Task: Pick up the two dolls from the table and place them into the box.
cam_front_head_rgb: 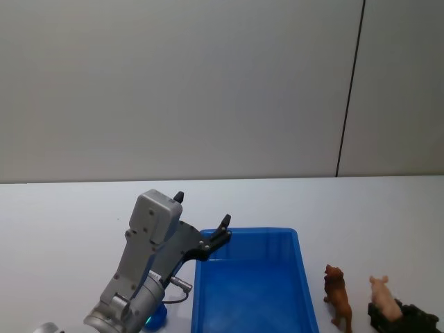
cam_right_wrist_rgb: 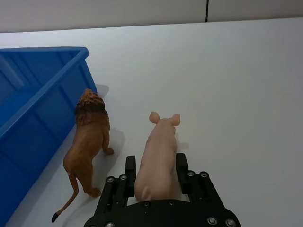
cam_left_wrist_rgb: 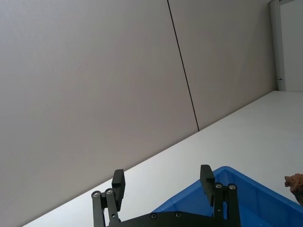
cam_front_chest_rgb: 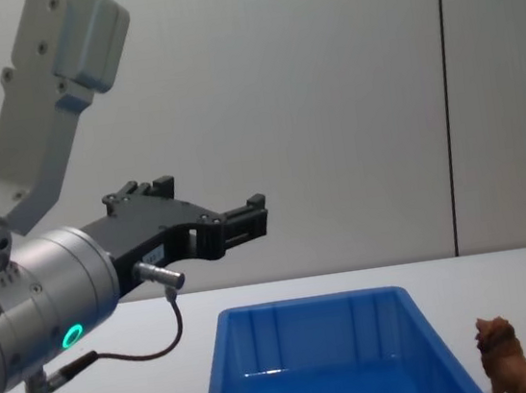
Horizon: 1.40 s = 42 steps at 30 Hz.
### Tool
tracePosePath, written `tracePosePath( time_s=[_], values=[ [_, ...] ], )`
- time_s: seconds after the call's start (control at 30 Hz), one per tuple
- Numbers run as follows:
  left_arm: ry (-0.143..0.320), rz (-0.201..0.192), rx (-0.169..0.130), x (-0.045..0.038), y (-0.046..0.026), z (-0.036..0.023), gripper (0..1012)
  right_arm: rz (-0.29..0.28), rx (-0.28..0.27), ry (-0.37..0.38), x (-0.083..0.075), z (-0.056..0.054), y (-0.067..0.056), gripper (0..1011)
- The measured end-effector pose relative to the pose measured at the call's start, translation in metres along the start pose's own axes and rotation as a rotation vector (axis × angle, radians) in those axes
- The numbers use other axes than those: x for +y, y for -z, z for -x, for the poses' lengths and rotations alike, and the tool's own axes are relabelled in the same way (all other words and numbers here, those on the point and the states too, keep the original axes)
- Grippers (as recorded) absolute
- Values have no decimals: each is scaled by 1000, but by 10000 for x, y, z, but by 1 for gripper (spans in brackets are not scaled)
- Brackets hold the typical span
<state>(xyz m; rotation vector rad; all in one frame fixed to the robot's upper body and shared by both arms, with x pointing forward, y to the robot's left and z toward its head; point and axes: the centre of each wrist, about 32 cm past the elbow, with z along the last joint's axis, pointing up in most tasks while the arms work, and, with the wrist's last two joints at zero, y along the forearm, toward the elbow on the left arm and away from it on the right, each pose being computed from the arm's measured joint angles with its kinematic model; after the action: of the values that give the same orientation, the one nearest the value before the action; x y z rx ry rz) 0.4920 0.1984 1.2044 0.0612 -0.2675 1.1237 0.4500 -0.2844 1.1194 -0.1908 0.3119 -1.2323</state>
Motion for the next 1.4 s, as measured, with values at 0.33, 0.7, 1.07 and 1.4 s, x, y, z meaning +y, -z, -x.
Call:
tracePosePath(
  time_s=[0.33, 0.7, 1.07, 1.4],
  values=[
    [0, 0, 0, 0, 0, 0, 1001, 1, 32, -14, 40, 18, -7, 369],
    [0, 0, 0, 0, 0, 0, 1001, -93, 1, -19, 17, 94, -160, 369],
    [0, 0, 0, 0, 0, 0, 1001, -202, -71, -76, 11, 237, -442, 369],
    [0, 0, 0, 0, 0, 0, 1001, -244, -145, -192, 91, 434, -667, 368]
  ],
)
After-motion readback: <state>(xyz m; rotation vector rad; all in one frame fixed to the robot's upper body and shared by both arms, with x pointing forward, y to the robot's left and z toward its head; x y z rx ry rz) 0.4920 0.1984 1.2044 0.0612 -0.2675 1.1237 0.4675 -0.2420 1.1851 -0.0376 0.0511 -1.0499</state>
